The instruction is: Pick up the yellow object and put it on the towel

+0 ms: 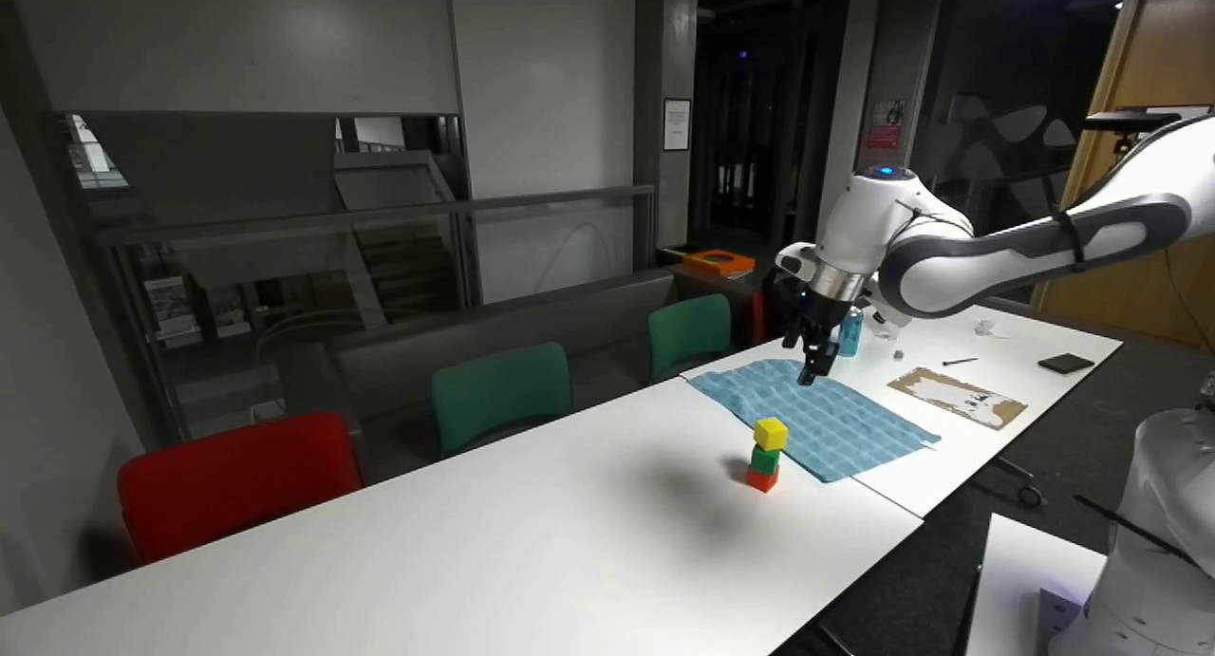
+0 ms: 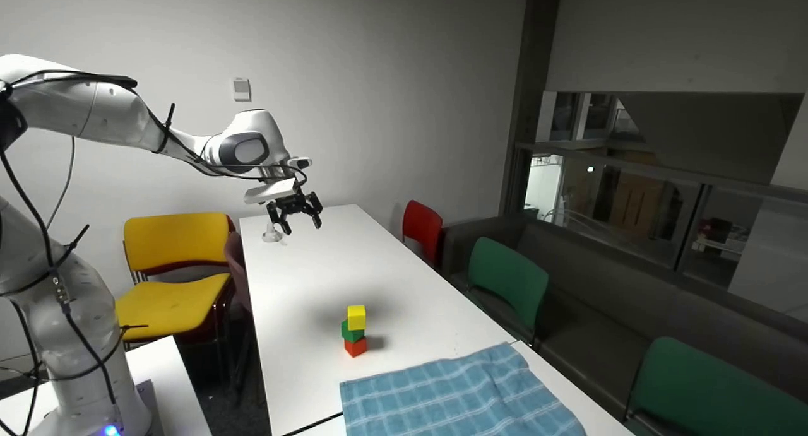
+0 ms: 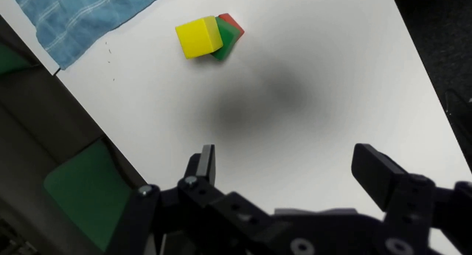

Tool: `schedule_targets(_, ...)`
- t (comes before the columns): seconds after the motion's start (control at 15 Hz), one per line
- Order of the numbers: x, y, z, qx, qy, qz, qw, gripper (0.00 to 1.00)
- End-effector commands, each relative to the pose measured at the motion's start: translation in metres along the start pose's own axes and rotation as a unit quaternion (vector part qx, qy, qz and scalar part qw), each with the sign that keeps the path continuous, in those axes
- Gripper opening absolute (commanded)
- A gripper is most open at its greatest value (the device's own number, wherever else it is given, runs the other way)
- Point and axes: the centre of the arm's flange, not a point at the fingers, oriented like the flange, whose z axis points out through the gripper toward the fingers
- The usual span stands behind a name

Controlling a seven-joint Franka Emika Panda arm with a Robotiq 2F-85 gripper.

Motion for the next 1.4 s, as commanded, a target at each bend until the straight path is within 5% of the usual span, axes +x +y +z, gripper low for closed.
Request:
schedule_targets(0.0,-0.016,0.023,0.036,0.016,0.008,-0.076,0.9969,1.00)
schedule_targets(0.53,-0.062,0.061,0.101,0.091,-0.011,-0.108,0.9899,1.00)
schedule_targets(1.0,-0.059,0.051,0.101,0.085,-0.036,-0.091,0.9915,1.00)
schedule_targets(1.33,-0.049,0.071,0.121,0.076,-0.055,-0.154,0.9836,1.00)
